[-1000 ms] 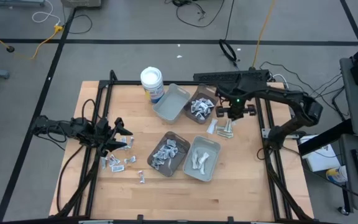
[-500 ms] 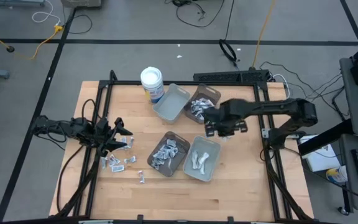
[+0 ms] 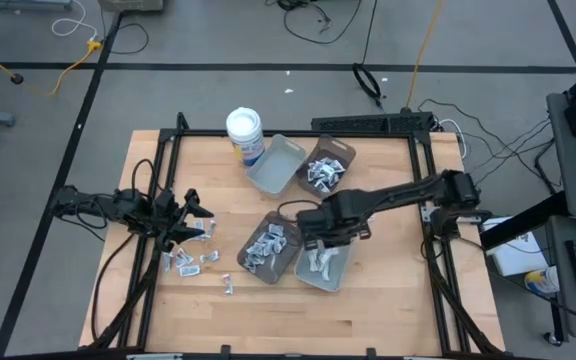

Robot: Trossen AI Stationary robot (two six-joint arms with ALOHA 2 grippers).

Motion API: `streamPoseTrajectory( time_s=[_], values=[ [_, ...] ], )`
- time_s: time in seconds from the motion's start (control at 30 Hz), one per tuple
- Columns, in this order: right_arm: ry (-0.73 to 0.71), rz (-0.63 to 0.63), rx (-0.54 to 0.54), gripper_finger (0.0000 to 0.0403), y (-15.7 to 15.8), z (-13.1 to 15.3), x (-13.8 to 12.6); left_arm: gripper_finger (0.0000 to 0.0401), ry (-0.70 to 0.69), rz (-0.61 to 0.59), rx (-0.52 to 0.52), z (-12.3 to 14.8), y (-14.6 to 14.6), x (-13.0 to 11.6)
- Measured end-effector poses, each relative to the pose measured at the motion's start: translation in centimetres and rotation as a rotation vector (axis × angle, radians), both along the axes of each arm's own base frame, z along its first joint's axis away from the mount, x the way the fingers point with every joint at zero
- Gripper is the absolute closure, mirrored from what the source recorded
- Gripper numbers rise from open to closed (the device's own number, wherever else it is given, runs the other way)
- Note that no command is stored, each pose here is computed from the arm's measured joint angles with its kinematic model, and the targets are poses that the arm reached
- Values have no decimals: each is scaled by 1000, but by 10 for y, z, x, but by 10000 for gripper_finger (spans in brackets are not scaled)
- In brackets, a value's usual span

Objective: Pick & Place First Aid Supplies
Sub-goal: Put the green bandage into the bottom gray bin

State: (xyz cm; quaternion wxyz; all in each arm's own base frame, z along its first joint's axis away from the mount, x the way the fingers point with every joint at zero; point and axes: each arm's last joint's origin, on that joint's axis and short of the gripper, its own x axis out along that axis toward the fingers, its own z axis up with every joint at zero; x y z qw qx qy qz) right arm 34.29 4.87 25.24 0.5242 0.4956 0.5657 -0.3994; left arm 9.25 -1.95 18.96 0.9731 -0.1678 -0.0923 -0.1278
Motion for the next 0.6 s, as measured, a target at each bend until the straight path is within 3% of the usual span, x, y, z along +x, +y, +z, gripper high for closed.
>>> streamPoseTrajectory(
  time_s=[0.33,0.6],
  values=[
    [-44,26,36,403,41,-33,24,135,0,0,0,0,0,0],
    [-15,52,-24,403,47,-54,28,134,0,1,0,0,0,0]
  ],
)
